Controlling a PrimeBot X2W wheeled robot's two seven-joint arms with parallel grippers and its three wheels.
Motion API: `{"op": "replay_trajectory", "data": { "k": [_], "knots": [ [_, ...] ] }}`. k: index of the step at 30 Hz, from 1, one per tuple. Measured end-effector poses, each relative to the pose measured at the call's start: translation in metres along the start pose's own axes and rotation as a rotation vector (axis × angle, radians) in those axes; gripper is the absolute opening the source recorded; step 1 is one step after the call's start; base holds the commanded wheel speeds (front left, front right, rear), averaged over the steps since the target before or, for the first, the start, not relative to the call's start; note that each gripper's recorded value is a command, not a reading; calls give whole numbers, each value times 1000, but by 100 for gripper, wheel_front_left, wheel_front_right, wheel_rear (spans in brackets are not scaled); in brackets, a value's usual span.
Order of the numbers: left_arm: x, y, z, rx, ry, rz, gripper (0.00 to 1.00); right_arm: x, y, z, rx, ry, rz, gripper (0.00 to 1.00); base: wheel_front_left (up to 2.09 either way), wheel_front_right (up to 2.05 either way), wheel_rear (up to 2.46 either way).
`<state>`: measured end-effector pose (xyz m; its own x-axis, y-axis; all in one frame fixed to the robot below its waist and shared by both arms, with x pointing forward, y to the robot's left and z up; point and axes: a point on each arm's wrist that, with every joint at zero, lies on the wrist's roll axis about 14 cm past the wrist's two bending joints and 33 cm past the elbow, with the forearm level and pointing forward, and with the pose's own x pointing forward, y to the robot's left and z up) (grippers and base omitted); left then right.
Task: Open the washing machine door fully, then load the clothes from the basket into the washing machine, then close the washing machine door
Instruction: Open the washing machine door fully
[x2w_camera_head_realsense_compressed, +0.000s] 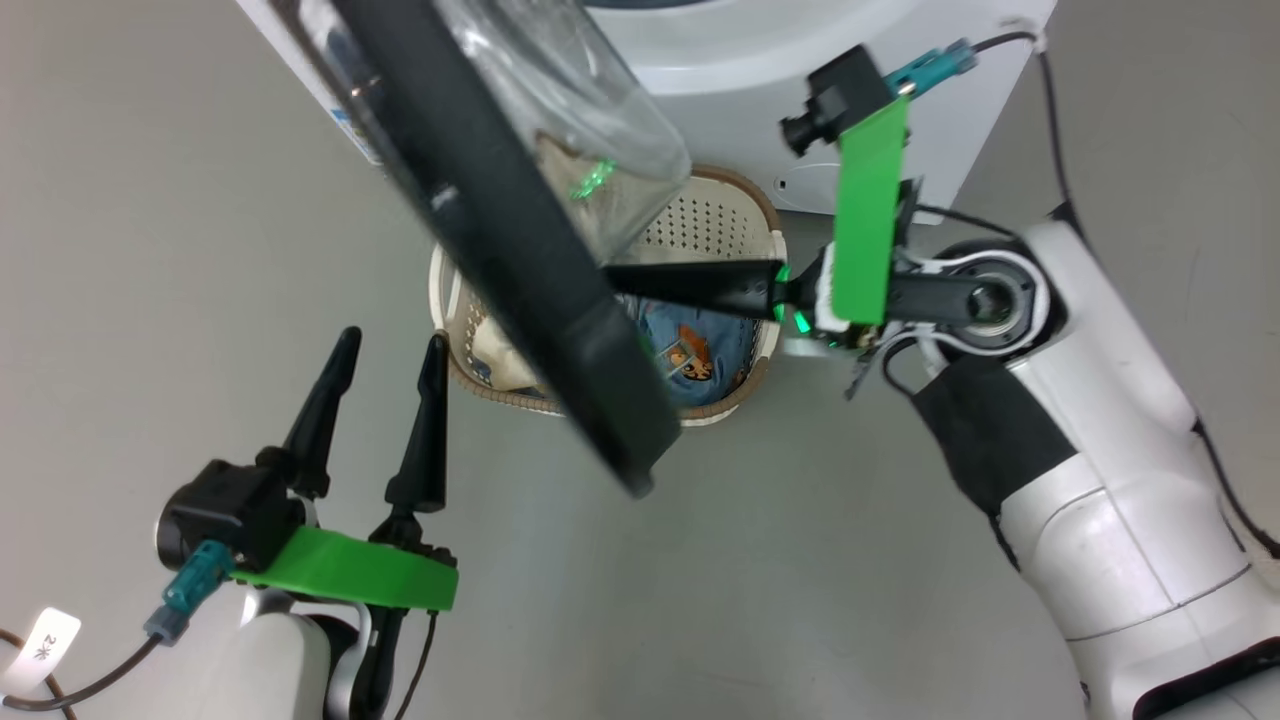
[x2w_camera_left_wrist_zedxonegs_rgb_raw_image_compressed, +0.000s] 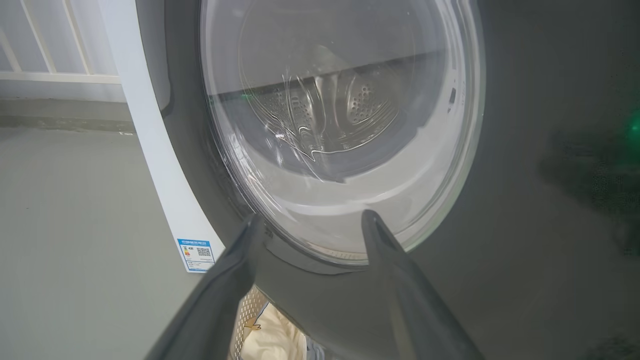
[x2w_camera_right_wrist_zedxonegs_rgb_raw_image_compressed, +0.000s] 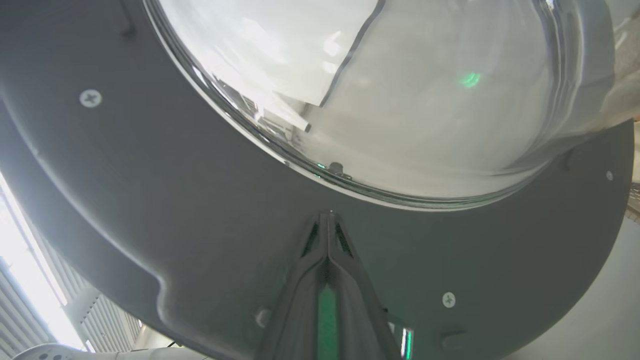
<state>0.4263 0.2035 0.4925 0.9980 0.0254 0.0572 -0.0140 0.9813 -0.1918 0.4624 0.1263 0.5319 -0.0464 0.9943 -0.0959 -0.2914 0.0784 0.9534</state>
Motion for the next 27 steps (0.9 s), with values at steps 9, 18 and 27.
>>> {"op": "replay_trajectory", "data": {
  "k": [9,18,27],
  "knots": [
    [-1,1,1,1,-1,4,100,22,3,-20,25,51,23,0,0,0,0],
    [0,0,1,-3,-4,1,100,25,5,-19,41,31,27,0,0,0,0],
    [4,-2,6,-8,-23,-4,100,8,11,-5,32,-60,21,0,0,0,0]
  ]
}}
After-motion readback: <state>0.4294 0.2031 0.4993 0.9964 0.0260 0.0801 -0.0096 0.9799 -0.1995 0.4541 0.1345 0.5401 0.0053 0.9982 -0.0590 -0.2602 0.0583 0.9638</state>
